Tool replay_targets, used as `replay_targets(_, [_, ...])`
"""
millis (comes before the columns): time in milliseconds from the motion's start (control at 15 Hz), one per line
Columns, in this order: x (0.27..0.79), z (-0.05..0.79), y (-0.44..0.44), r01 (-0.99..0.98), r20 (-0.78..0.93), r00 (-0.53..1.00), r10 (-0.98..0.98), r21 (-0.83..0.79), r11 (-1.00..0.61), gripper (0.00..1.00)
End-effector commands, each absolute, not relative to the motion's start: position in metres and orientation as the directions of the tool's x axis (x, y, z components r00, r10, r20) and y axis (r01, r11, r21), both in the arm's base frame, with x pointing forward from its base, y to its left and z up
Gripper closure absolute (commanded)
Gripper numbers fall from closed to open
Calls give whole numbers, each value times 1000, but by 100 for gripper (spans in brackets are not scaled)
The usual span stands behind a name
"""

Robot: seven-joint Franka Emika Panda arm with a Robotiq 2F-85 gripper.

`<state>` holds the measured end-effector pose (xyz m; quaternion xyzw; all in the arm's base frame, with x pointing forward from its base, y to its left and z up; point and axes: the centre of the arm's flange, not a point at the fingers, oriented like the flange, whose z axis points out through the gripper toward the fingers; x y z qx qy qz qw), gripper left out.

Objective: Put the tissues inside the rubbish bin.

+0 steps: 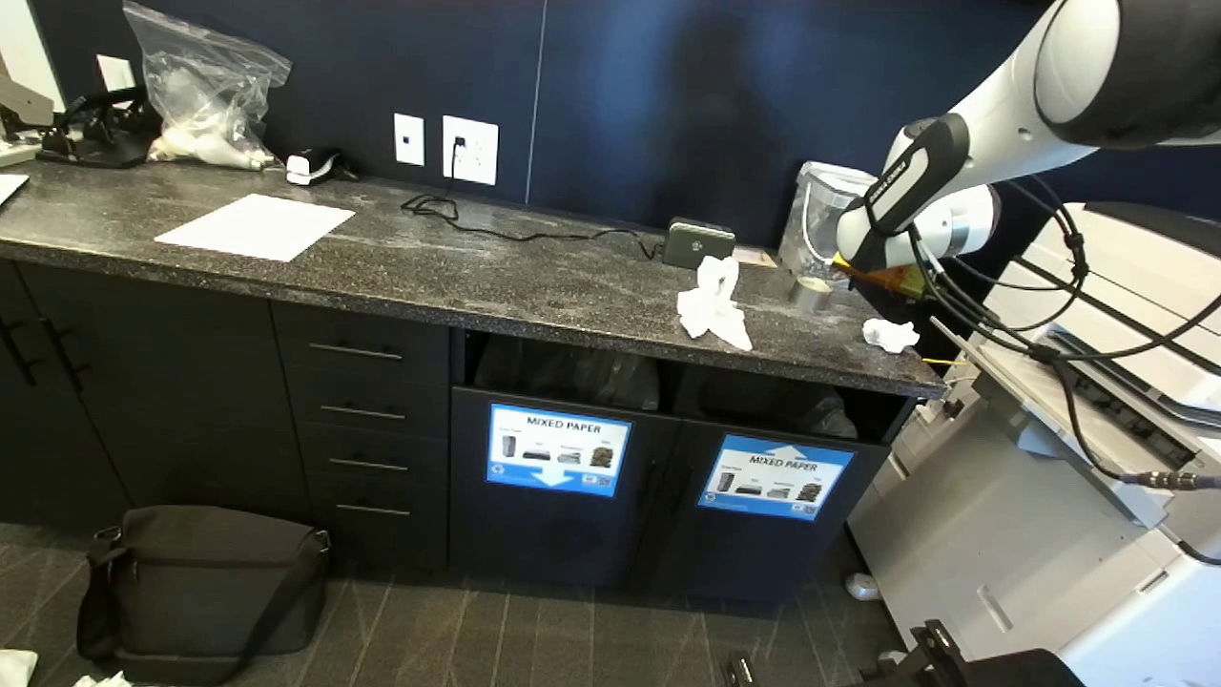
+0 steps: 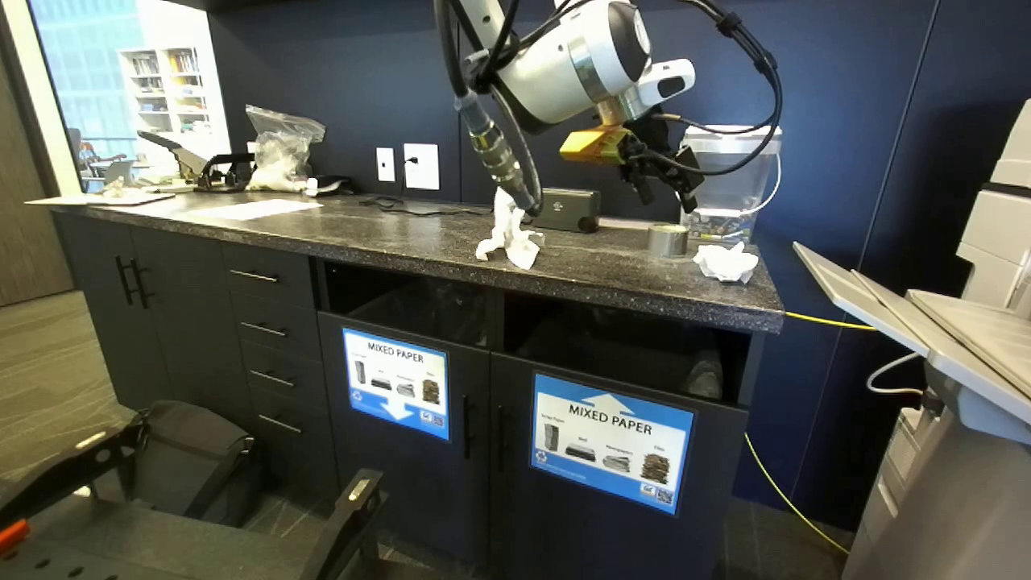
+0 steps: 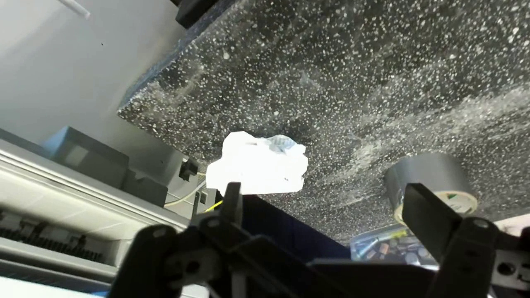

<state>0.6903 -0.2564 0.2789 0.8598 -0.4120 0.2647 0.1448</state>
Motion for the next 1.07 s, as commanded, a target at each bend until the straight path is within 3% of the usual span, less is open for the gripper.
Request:
replay_targets(0, [719, 282, -273, -856, 620, 371, -692, -61, -513, 0])
replay_targets(667, [745, 263, -321, -982, 515, -88, -853, -187, -12, 0])
replay_targets(1000, [757, 258, -343, -950, 366, -256, -895, -266, 163, 0])
